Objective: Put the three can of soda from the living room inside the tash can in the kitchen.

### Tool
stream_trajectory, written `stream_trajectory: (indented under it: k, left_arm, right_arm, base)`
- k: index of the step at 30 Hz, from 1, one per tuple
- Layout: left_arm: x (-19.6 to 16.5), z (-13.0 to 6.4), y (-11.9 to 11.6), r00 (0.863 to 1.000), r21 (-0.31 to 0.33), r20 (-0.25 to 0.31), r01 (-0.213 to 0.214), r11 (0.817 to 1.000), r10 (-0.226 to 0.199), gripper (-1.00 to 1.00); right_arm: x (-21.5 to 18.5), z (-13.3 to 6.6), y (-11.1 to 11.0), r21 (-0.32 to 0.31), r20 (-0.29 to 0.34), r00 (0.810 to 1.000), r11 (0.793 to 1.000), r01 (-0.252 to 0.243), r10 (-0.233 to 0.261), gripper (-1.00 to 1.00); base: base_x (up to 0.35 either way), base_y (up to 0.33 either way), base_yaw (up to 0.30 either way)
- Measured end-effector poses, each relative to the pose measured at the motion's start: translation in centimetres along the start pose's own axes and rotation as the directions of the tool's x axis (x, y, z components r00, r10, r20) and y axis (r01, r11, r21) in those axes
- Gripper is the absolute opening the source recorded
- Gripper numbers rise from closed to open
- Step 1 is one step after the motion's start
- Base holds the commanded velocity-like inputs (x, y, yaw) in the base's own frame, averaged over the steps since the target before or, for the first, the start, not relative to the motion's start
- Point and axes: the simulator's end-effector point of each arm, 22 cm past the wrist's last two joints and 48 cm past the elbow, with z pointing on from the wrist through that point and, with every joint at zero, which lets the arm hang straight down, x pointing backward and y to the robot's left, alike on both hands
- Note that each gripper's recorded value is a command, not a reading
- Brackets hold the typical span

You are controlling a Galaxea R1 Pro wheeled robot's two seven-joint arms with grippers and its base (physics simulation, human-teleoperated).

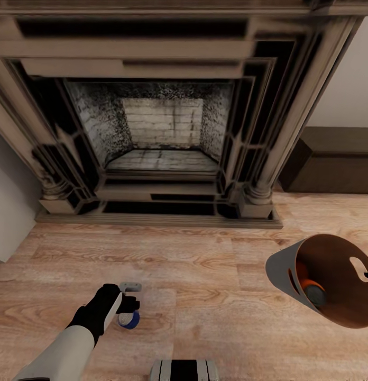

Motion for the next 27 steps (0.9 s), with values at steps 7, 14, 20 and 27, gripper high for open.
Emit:
stream_trajectory:
  k: [7, 14, 20, 27]
  left_arm:
    - [1.0, 1.2, 0.0, 1.000, 0.002, -0.027, 0.000, 1.000, 0.000, 1.00]
    - [2.1, 2.5, -0.1, 0.998, 0.003, -0.056, 0.000, 1.000, 0.001, 1.00]
    - [2.2, 2.8, -0.1, 0.998, 0.003, -0.059, 0.000, 1.000, 0.001, 1.00]
    - [2.1, 2.7, -0.1, 0.998, 0.003, -0.056, 0.000, 1.000, 0.000, 1.00]
  right_arm:
    - [0.8, 1.2, -0.1, 0.000, -0.028, 1.000, 1.000, -0.002, 0.002, -1.00]
    - [1.5, 2.4, -0.2, 0.000, -0.056, 0.998, 1.000, -0.004, 0.004, -1.00]
    - [1.8, 2.7, -0.2, -0.001, -0.064, 0.998, 1.000, -0.005, 0.005, -1.00]
    - [1.8, 2.7, -0.2, -0.001, -0.063, 0.998, 1.000, -0.003, 0.003, -1.00]
  base:
    - [0.000, 0.000, 0.000]
    - [0.000, 0.000, 0.000]
    - [0.000, 0.000, 0.000]
    - [0.070, 0.008, 0.000]
